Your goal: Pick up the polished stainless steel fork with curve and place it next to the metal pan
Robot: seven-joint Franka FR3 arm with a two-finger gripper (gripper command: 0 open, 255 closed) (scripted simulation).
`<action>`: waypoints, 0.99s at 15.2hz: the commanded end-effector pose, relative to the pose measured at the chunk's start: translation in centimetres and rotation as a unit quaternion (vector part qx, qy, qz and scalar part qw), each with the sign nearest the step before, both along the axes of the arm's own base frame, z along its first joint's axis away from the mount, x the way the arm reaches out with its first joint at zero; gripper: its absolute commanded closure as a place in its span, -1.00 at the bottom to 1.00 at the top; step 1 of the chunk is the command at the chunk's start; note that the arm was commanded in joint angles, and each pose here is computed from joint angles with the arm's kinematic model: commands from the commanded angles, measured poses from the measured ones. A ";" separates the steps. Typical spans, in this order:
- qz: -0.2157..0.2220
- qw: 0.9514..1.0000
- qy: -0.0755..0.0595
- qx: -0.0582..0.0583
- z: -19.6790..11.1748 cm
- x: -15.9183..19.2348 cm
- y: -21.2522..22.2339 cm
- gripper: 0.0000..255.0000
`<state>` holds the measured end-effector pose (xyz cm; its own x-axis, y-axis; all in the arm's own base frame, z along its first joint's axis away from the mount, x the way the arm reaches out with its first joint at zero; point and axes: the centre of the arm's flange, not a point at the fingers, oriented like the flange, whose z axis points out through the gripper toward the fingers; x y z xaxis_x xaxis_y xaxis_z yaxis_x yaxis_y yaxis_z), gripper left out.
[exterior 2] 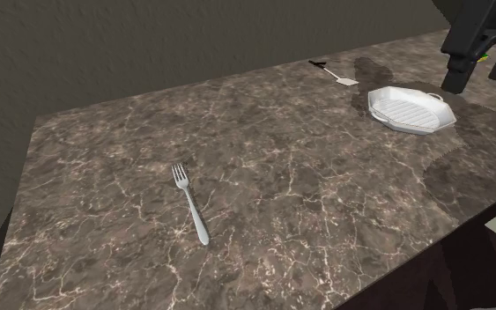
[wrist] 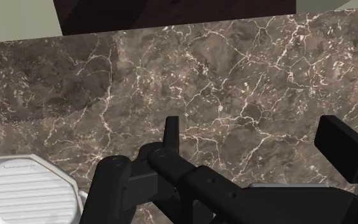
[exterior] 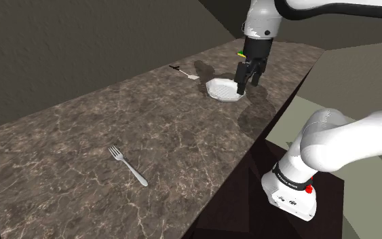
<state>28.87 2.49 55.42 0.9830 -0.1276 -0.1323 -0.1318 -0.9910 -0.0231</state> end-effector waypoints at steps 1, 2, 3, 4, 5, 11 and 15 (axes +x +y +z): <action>0.000 1.000 0.000 0.000 0.0 0.0 0.0 -1.00; -0.002 1.000 -0.002 -0.001 -0.7 0.6 0.9 -1.00; -0.004 1.000 -0.004 -0.001 -1.4 1.1 1.8 -1.00; -0.006 1.000 -0.006 -0.002 -2.1 1.7 2.8 -1.00; -0.008 1.000 -0.008 -0.002 -2.8 2.3 3.7 -1.00; -0.020 1.000 -0.021 -0.005 -7.0 5.9 9.1 -1.00; -0.028 0.999 -0.029 -0.007 -9.7 8.5 12.7 -1.00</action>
